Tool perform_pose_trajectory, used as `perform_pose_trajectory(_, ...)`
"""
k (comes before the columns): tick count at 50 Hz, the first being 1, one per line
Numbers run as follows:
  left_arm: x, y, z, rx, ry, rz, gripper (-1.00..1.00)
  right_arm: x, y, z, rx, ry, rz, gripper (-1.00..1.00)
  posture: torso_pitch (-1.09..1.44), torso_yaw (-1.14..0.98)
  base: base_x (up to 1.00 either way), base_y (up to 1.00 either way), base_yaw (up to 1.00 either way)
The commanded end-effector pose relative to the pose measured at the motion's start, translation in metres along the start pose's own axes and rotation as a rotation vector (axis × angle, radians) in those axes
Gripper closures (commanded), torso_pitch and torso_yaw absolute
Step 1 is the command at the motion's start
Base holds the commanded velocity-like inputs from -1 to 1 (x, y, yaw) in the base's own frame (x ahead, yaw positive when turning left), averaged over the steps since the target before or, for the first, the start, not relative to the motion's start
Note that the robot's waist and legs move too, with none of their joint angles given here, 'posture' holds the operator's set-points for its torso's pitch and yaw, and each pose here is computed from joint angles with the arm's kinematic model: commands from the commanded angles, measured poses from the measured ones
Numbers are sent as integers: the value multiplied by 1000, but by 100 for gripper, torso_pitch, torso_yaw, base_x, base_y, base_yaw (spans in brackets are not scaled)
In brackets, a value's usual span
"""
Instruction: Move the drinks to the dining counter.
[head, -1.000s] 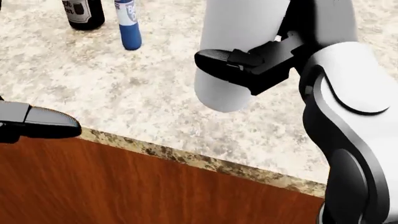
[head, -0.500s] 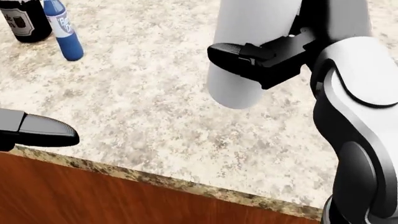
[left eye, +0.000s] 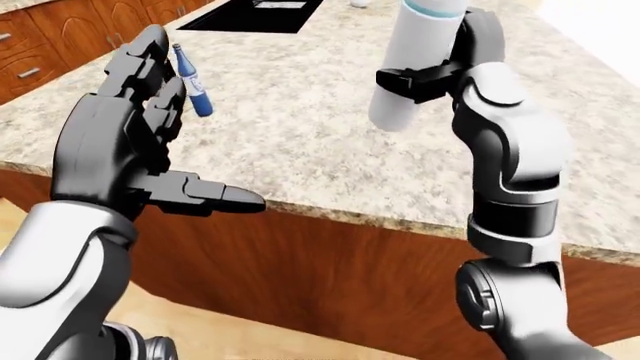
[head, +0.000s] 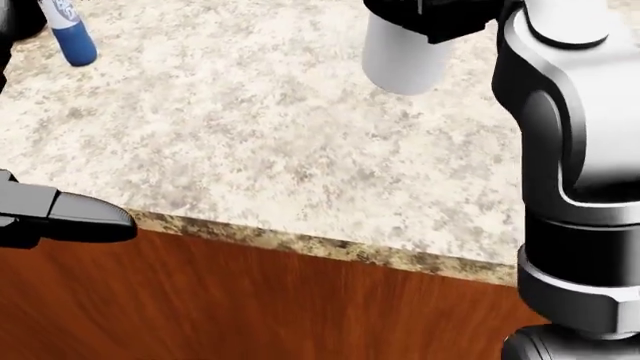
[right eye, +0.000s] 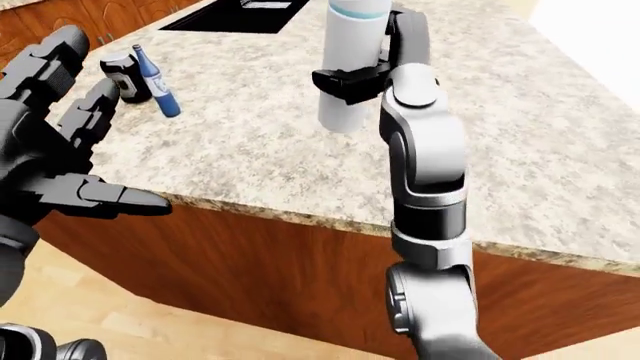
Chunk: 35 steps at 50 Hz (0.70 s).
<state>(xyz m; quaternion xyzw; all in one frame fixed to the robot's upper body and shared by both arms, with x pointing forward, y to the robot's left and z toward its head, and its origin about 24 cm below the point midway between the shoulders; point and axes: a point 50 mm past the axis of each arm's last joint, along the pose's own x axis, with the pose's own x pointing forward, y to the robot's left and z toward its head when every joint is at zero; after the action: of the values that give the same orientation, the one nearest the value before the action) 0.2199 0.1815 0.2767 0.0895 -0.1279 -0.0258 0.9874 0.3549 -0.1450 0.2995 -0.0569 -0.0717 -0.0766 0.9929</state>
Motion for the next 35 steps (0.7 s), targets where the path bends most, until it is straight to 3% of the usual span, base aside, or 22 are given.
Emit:
perform_pose_trajectory(1, -1, 4, 8, 9, -65, 26, -100, 1, -2, 33, 29, -168, -31, 100, 0, 0, 0, 0, 0)
perform_pose_trajectory(10, -1, 8, 6, 8, -61, 29, -100, 33, -6, 41, -3, -196, -128, 100, 0, 0, 0, 0, 0)
perform_pose_trajectory(13, 0, 8, 5, 10, -59, 27, -100, 45, -6, 28, -33, -176, -166, 100, 0, 0, 0, 0, 0)
perform_pose_trajectory(17, 1, 7, 3, 10, -57, 25, -100, 55, -4, 13, -15, -196, -186, 100, 0, 0, 0, 0, 0)
perform_pose_trajectory(24, -1, 7, 0, 10, -52, 25, -100, 59, 0, -6, -7, -220, -208, 100, 0, 0, 0, 0, 0)
perform_pose_trajectory(35, -3, 6, -5, 9, -42, 26, -100, 61, 0, -39, -42, -183, -216, 100, 0, 0, 0, 0, 0)
